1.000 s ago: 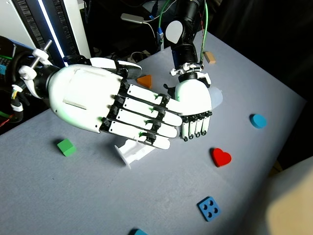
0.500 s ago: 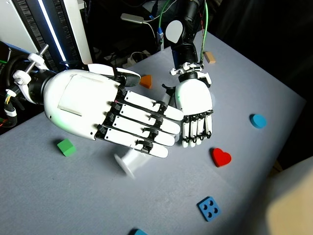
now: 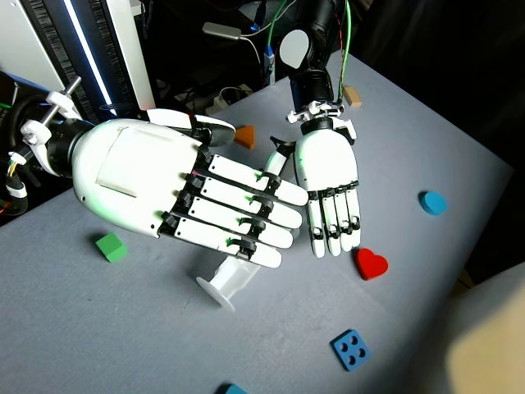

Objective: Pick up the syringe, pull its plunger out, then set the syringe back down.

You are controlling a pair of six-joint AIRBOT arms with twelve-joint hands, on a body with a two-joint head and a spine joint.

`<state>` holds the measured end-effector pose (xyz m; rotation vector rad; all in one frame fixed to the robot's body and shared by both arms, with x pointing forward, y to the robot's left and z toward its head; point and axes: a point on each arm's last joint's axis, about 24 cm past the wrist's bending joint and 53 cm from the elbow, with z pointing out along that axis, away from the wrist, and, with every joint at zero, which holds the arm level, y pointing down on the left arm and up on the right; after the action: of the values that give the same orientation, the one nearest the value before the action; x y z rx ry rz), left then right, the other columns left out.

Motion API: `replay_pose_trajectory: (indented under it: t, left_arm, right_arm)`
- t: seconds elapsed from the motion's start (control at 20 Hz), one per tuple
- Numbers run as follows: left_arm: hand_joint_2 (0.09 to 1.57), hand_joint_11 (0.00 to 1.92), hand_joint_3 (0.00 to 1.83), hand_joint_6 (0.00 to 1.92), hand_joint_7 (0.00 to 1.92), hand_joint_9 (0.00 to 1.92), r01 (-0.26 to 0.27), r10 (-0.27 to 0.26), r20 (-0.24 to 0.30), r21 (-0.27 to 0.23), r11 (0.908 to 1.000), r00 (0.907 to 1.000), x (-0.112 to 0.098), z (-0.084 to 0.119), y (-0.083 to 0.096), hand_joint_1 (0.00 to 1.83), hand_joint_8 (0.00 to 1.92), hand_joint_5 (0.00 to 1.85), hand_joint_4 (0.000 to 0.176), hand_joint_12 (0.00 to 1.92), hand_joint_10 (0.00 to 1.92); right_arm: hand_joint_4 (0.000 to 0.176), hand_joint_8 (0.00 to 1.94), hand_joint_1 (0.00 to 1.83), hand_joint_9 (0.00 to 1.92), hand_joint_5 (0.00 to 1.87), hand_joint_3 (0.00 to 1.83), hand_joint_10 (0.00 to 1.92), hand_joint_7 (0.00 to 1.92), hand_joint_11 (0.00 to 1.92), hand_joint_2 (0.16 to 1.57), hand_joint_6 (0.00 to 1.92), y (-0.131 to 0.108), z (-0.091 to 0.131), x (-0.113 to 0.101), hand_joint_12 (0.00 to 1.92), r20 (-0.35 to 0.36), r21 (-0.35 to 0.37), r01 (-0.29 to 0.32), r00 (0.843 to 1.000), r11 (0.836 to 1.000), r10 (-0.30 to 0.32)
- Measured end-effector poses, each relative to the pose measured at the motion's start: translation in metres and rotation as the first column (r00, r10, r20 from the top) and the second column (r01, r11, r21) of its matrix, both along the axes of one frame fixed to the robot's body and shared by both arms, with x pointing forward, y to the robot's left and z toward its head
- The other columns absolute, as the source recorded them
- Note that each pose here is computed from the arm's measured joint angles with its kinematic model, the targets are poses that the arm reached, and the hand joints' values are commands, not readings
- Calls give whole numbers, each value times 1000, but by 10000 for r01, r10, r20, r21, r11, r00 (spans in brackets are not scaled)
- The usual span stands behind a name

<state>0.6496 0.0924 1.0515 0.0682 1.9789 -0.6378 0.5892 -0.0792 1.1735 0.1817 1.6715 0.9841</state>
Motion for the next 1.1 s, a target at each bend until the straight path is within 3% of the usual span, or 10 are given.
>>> replay_pose_trajectory:
  t: [0.2,0.35,0.55,0.65,0.7,0.8,0.9,0.95,1.05,1.1]
  left_arm:
    - [957,0,0,1,0,3,-90,92,201,-93,9999,9998,8,17,6,272,0,34,0,201,1]
    - [946,0,0,0,17,41,-312,323,458,-246,9992,9984,17,34,11,286,1,35,0,316,3]
    - [936,0,0,2,32,54,-752,751,791,-26,9972,9940,23,58,20,298,4,43,0,323,5]
    - [938,0,0,10,50,60,-1393,1416,922,-313,9898,9856,28,71,28,296,9,66,0,324,6]
    - [931,0,0,9,90,93,-1660,1692,937,-407,9853,9811,29,76,32,309,8,98,0,417,8]
    - [921,0,0,6,121,123,-2575,2591,1071,-284,9659,9599,28,89,50,326,7,116,0,509,10]
    - [920,0,0,7,118,120,-3045,3054,1271,-272,9521,9437,26,100,60,327,4,120,0,510,7]
    - [931,0,2,6,120,128,-3362,3384,1409,-403,9409,9304,23,109,66,321,1,139,0,537,4]
    - [943,0,4,5,110,120,-3380,3411,1548,-468,9400,9272,19,115,65,314,0,147,0,513,1]
    - [952,0,4,7,129,143,-3341,3392,1518,-588,9407,9284,17,118,62,304,4,171,0,599,6]
  right_arm:
    - [0,6,284,49,11,0,4,47,0,931,3,0,0,0,324,-1,4,-5,10000,10000,5]
    - [0,4,247,70,27,1,5,64,0,945,4,0,0,0,397,10,1,-10,10000,10000,10]
    - [0,0,289,47,0,0,0,32,0,936,0,-1,0,0,313,7,6,11,10000,10000,-11]
    - [0,0,291,46,0,2,0,31,0,939,0,0,0,0,311,2,14,7,10000,10000,-7]
    - [0,0,290,46,2,2,0,31,0,939,1,0,0,0,313,3,16,-1,10000,10000,1]
    - [0,5,288,52,32,1,2,47,0,941,10,-1,0,1,359,-11,22,28,10000,10000,-28]
    - [0,5,285,82,56,2,7,71,0,948,7,-1,0,0,403,1,20,18,10000,10000,-18]
    - [0,12,273,153,117,5,13,157,0,976,11,-1,0,0,553,1,17,13,10000,10000,-13]
    - [0,16,269,182,158,4,14,206,0,982,15,-1,0,0,618,1,20,18,10000,10000,-18]
    - [0,15,268,222,210,3,14,266,0,988,14,-1,0,0,703,1,20,18,10000,10000,-18]
